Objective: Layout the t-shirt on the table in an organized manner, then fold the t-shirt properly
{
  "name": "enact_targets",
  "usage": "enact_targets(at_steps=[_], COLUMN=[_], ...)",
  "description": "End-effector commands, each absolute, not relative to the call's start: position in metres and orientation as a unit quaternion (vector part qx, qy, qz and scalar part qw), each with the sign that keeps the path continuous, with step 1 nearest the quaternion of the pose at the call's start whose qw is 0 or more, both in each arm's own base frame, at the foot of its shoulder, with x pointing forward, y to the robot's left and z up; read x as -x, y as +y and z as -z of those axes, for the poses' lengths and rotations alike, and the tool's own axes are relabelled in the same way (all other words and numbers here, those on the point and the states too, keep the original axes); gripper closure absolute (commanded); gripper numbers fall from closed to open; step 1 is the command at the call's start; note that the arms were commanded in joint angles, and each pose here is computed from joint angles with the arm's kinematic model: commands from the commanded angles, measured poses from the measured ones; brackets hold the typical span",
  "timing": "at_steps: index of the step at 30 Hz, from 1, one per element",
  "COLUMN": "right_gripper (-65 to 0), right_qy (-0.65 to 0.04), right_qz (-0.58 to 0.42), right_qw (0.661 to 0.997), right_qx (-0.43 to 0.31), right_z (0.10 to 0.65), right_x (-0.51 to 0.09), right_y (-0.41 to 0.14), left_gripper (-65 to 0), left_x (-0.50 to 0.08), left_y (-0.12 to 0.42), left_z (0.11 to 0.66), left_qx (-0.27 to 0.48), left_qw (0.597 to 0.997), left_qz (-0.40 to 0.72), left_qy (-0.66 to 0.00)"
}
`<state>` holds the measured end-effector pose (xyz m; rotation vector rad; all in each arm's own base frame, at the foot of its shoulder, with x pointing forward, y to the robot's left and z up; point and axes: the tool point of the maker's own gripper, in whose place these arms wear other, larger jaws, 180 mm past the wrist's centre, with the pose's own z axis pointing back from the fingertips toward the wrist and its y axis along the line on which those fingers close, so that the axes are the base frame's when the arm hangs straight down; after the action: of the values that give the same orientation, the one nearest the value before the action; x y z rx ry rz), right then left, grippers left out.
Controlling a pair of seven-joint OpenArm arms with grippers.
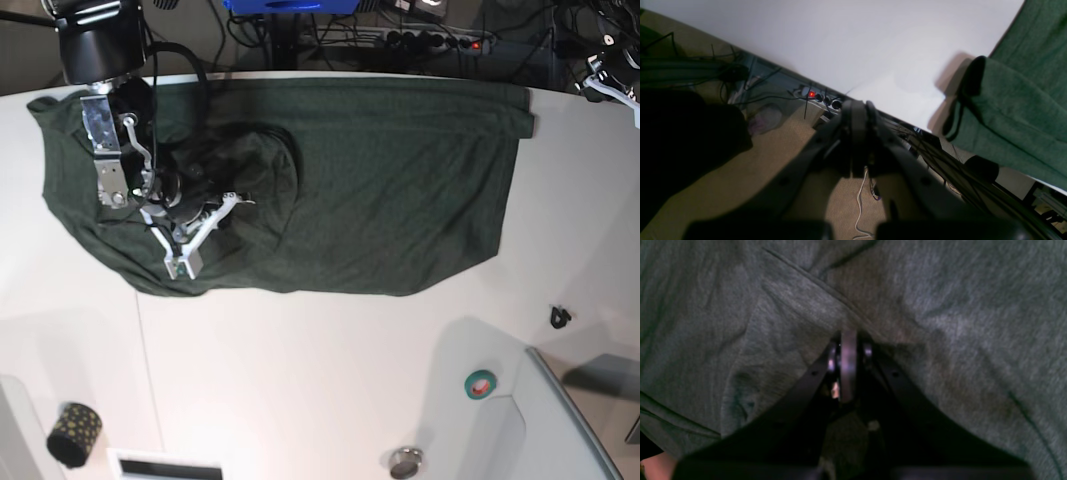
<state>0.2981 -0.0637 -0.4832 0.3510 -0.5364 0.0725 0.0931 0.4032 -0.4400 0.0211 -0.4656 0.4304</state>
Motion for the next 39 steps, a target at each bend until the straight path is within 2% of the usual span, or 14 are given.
enact_targets(at_steps=[1, 5, 11, 16, 18, 22, 23, 39], right_gripper=[-1.4, -0.9, -0.9, -2.9, -9.0, -27.3, -29.4, -27.9], right_qy=[-0.288, -0.292, -0.337, -0.325, -0.313, -0.303, -0.303, -0.279], right_qz=[-0.039, -0.041, -0.055, -0.058, -0.035, -0.025, -0.025, -0.015], right_qw=[0.94, 0.938, 0.92, 0.925, 0.933, 0.938, 0.938, 0.948], right_qx=[-0.179, -0.182, -0.191, -0.187, -0.173, -0.166, -0.165, -0.154], right_z=[0.47, 0.467, 0.432, 0.438, 0.449, 0.456, 0.457, 0.479], right_x=[-0.312, -0.313, -0.319, -0.314, -0.312, -0.309, -0.309, -0.297], right_y=[-0.061, -0.059, -0.051, -0.041, -0.049, -0.053, -0.054, -0.062], left_gripper=[0.0, 0.0, 0.0, 0.0, 0.0, 0.0, 0.0, 0.0], left_x=[-0.1, -0.101, -0.101, -0.101, -0.101, -0.101, -0.101, -0.1], left_y=[0.413, 0.413, 0.413, 0.413, 0.413, 0.413, 0.413, 0.413], left_z=[0.429, 0.428, 0.428, 0.428, 0.428, 0.428, 0.428, 0.428], left_qx=[-0.021, -0.021, -0.022, -0.022, -0.022, -0.022, -0.022, -0.022], left_qw=[0.948, 0.947, 0.947, 0.947, 0.947, 0.947, 0.947, 0.948], left_qz=[-0.202, -0.202, -0.202, -0.202, -0.202, -0.202, -0.202, -0.202], left_qy=[-0.246, -0.247, -0.247, -0.248, -0.248, -0.247, -0.247, -0.246])
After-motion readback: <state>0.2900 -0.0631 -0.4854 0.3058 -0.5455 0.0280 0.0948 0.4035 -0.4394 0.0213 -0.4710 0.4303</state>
